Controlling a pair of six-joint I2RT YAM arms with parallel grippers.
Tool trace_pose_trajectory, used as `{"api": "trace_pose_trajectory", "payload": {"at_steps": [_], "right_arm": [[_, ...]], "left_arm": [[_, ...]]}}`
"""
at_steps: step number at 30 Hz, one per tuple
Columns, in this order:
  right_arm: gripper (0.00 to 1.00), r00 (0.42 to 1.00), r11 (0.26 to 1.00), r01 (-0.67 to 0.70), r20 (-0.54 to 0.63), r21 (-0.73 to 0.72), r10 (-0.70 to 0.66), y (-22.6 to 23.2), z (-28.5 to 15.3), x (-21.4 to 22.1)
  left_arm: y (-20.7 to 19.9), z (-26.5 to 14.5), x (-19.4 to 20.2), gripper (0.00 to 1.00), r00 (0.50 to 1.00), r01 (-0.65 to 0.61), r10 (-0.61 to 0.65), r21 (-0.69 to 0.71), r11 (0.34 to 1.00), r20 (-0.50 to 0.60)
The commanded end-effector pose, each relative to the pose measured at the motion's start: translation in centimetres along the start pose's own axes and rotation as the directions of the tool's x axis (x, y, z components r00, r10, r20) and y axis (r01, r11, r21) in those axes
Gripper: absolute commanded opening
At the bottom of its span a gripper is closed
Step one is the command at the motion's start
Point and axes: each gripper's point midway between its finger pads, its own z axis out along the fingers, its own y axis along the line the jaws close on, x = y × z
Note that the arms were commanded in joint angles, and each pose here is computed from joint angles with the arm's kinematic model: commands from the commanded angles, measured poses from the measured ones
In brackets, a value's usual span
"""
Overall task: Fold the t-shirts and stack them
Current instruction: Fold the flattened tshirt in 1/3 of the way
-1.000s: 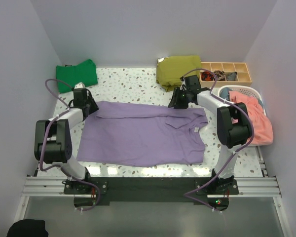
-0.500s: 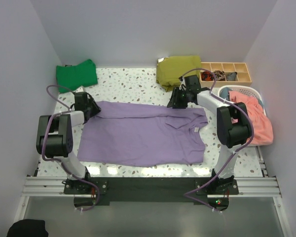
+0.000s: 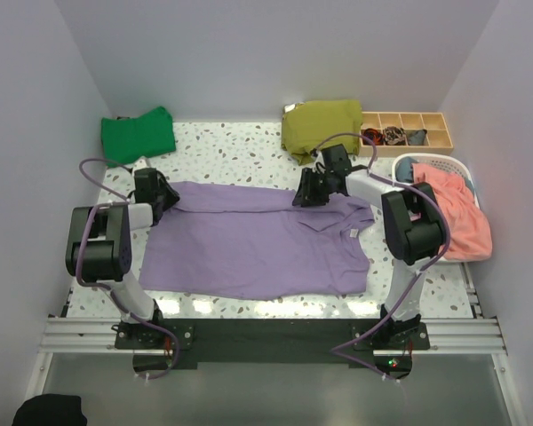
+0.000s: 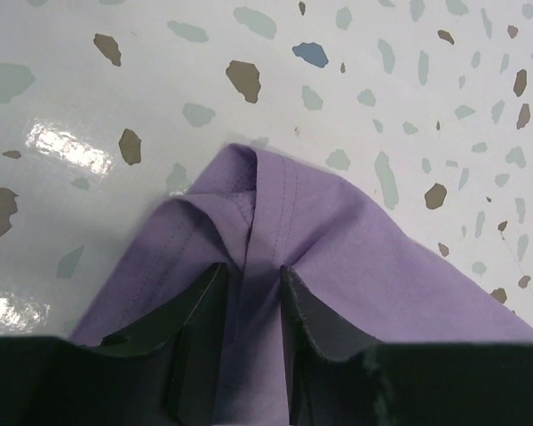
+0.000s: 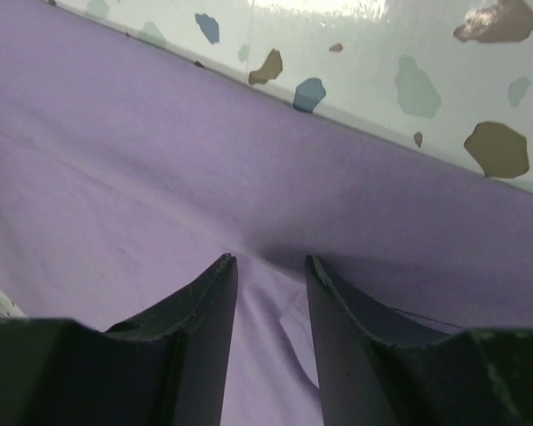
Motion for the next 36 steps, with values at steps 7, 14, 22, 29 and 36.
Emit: {"api": "trace_pose_trajectory", "payload": {"at_steps": [7,14,22,29,36], "right_arm": [[0.31,1.0,0.997,0.0,-0.017,0.079,0.001,-2.4,0.7,2.2],[0.27,0.999,0.992,0.0,-0.037,0.129,0.005,-3.7,1.2,2.8],[0.27,0.999,0.99,0.003,-0.053,0.143,0.005,-4.2,1.6,3.3],[0.29,0.998,0.991,0.001,-0.055,0.135,0.006,-4.1,1.7,3.3],[0.29,0.998,0.991,0.001,-0.057,0.136,0.007,-4.1,1.8,3.2]], "left_arm": [[0.5,1.2,-1.3,0.16,0.997,0.057,-0.056,-0.009,0.998,0.05],[-0.1,1.5,-2.9,0.0,0.997,0.039,-0.04,0.017,0.999,0.069],[-0.9,1.4,-6.0,0.0,0.993,-0.062,0.06,0.015,0.998,0.105],[-0.7,1.5,-5.2,0.22,0.996,-0.05,0.048,0.02,0.999,0.079],[-0.1,0.6,-4.2,0.46,0.999,-0.02,0.02,-0.004,1.0,0.045]]}}
